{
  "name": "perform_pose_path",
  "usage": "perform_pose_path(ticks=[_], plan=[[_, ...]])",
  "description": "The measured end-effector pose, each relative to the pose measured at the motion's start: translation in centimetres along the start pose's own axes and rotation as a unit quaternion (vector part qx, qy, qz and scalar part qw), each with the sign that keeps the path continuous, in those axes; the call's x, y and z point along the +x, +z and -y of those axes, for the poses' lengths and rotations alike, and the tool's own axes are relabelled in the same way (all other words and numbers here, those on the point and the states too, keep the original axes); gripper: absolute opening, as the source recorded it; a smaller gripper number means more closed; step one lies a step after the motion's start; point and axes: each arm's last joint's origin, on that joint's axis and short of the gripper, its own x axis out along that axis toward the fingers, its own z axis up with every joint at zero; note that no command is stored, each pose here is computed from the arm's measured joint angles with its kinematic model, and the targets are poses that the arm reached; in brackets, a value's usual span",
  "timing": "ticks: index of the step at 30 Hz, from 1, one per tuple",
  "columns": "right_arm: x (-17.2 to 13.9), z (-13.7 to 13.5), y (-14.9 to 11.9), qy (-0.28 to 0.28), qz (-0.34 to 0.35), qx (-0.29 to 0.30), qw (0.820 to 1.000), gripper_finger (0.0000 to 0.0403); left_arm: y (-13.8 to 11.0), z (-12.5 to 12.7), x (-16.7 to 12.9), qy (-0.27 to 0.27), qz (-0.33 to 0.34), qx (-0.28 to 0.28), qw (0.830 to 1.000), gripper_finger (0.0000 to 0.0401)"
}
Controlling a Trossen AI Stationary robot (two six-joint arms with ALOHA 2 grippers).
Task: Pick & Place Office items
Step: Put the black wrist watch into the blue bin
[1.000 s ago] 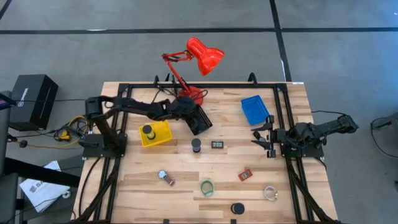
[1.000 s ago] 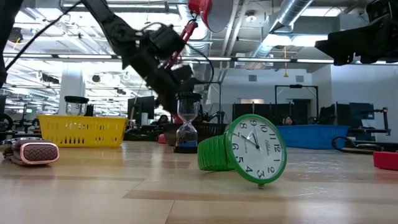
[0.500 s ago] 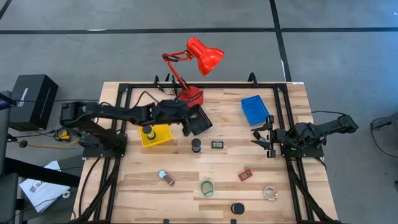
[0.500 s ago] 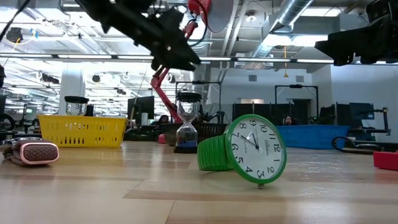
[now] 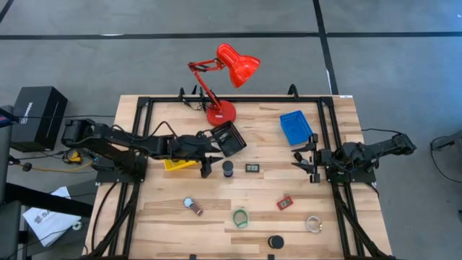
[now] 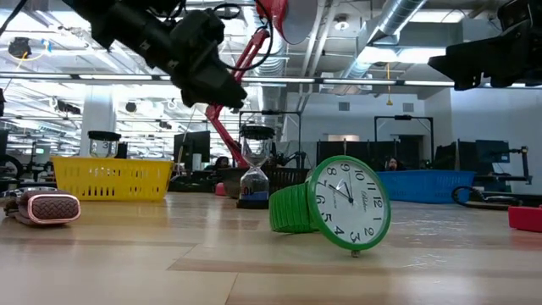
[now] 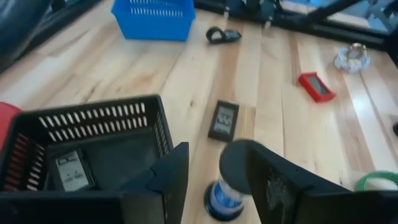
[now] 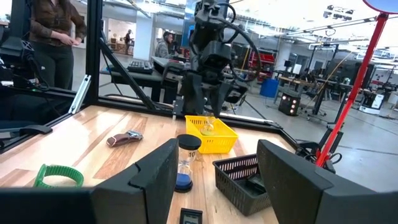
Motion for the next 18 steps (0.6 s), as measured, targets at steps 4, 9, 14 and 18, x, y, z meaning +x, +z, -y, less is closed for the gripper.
perform_pose_path(ticks=[4,9,14,18], plan=[[0.0,0.0,0.0,0.0,0.0,0.003,1.0,0.021,0.16,-0.01,0.01,0.001,0.009,-0.002,1.0,0.0145],[0.0,0.0,0.01,0.0,0.0,0.008,1.0,0.021,0.23,0.09,-0.01,-0.002,0.013,-0.002,1.0,0.0144],[-0.01,-0.01,0.12,0.001,0.006,0.012,1.0,0.021,0.25,0.1,-0.01,-0.002,0.014,-0.002,1.0,0.0144],[-0.01,0.04,0.45,0.003,0.023,0.09,0.996,0.021,0.29,0.11,-0.01,-0.003,0.016,-0.004,1.0,0.0144]])
